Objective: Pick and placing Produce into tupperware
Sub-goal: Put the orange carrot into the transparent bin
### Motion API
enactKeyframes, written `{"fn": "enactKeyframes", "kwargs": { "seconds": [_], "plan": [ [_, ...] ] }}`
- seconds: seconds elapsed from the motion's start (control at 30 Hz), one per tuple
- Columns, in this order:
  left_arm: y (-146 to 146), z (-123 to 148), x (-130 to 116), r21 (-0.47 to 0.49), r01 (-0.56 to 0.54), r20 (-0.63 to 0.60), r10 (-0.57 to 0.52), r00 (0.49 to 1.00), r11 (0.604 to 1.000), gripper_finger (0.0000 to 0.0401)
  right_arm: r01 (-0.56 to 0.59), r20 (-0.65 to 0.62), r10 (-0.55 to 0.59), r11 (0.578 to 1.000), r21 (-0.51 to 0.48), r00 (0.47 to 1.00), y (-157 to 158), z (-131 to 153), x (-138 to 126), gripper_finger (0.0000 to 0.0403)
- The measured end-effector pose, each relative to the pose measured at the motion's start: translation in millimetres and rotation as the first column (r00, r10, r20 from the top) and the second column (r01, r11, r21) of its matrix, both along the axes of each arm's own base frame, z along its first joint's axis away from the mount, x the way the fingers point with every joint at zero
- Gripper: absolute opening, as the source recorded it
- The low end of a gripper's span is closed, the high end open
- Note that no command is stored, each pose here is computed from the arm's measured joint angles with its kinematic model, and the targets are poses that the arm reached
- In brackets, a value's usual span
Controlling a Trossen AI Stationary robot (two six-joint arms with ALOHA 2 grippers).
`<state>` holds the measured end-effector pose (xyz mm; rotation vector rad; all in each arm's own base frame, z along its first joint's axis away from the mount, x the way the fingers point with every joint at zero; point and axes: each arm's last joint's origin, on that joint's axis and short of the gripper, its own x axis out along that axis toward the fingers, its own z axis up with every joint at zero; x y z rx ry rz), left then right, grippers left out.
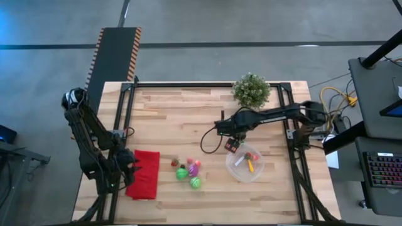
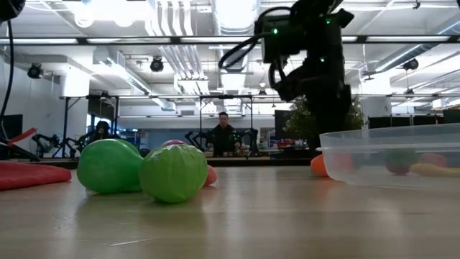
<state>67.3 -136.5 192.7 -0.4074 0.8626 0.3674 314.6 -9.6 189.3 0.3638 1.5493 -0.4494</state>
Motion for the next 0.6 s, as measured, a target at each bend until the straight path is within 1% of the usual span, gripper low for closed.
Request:
{"fn": "enactKeyframes", "kwargs": {
  "seconds": [0.1, 0.17, 0.27, 0.4, 0.47, 0.53, 0.6],
  "plan": [
    [0, 0, 0, -0.022, -0.029, 0.004, 0.03, 1.0, 0.999, 0.0139, -0.104, -0.081, 0.107, 0.994, 0.044, 0.991, 1, -8, 1, 0.0251],
    [0, 0, 0, -0.034, -0.048, 0.006, 0.048, 0.999, 0.998, 0.0139, -0.161, -0.102, 0.167, 0.985, 0.07, 0.981, 4, -11, 2, 0.0251],
    [0, 0, 0, -0.039, -0.052, 0.008, 0.052, 0.999, 0.998, 0.0139, -0.211, -0.12, 0.221, 0.974, 0.086, 0.968, 7, -12, 2, 0.0251],
    [0, 0, 1, -0.036, -0.058, 0.007, 0.058, 0.998, 0.998, 0.0139, -0.225, -0.116, 0.233, 0.971, 0.083, 0.965, 7, -14, 2, 0.0251],
    [0, 0, 1, -0.036, -0.059, 0.007, 0.059, 0.998, 0.998, 0.0139, -0.225, -0.105, 0.23, 0.973, 0.057, 0.968, 7, -14, 3, 0.0251],
    [1, 0, 1, -0.035, -0.06, 0.009, 0.061, 0.998, 0.998, 0.0139, -0.205, -0.095, 0.206, 0.979, 0.017, 0.974, 6, -14, 5, 0.0251],
    [1, 0, 2, -0.036, -0.064, 0.008, 0.064, 0.998, 0.997, 0.0139, -0.159, -0.091, 0.157, 0.987, -0.012, 0.983, 3, -13, 6, 0.0251]
  ]
}}
